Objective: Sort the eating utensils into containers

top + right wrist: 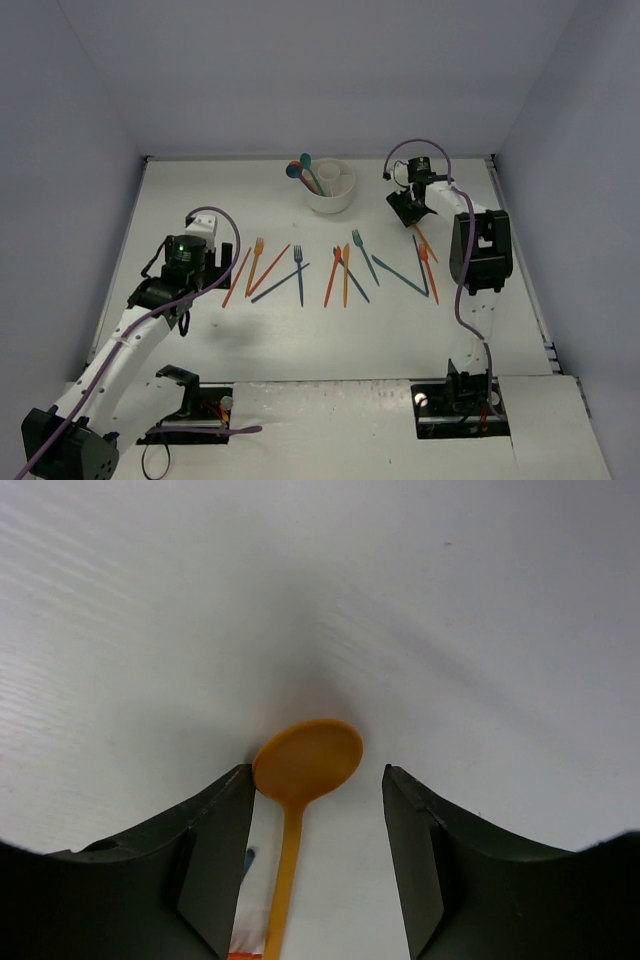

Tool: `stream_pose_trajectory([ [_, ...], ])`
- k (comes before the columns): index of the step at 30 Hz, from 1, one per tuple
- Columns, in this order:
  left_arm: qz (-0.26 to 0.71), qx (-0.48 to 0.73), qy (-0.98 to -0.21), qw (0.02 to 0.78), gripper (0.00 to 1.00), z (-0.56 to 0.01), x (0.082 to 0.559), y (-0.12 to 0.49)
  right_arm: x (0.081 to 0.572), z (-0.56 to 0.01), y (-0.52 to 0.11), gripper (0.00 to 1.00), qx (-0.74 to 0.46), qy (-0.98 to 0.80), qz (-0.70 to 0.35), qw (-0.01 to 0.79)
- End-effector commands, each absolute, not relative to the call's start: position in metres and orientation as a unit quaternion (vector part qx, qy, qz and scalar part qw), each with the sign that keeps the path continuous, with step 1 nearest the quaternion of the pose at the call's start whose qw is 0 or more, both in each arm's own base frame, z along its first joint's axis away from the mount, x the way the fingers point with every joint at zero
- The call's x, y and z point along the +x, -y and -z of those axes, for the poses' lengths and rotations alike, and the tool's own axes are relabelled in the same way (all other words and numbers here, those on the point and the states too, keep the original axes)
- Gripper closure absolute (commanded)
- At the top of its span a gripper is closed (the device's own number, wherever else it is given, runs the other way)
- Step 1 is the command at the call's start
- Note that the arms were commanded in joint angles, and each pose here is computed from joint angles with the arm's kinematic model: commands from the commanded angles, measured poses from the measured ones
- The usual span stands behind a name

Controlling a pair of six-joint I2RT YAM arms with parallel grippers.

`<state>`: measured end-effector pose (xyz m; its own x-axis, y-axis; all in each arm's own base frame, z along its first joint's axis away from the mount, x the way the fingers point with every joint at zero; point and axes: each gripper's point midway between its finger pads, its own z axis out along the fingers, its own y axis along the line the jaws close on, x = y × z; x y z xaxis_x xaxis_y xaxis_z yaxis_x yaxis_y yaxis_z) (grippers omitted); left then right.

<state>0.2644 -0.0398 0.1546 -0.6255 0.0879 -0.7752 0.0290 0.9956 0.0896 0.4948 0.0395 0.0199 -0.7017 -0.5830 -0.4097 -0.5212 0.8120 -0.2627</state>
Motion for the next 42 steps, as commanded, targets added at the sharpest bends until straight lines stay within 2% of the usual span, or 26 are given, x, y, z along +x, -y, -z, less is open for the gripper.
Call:
stream_pose_trajectory([
  [1, -0.041, 0.029, -0.887, 0.459, 0.18, -0.176, 0.276, 0.038, 0.508, -0.037, -0.028, 0.50, -0.250, -0.929, 0.050, 0.268],
  [9, -0.039, 0.030, -0.886, 0.461, 0.18, -0.178, 0.277, 0.039, 0.496, -0.050, -0.020, 0.52, -0.201, -0.939, 0.010, 0.280],
  [20, -0.028, 0.033, -0.885, 0.463, 0.18, -0.179, 0.276, 0.043, 0.455, -0.021, -0.011, 0.59, -0.170, -0.957, -0.017, 0.234],
  [28, -0.024, 0.034, -0.886, 0.463, 0.18, -0.178, 0.276, 0.044, 0.449, 0.000, -0.013, 0.71, -0.163, -0.963, -0.034, 0.210],
  [36, -0.026, 0.034, -0.886, 0.462, 0.18, -0.178, 0.275, 0.043, 0.447, 0.012, -0.015, 0.97, -0.163, -0.966, -0.042, 0.198],
  [42, -0.026, 0.034, -0.886, 0.462, 0.18, -0.178, 0.275, 0.043, 0.468, -0.012, 0.009, 1.00, -0.145, -0.963, -0.007, 0.228],
])
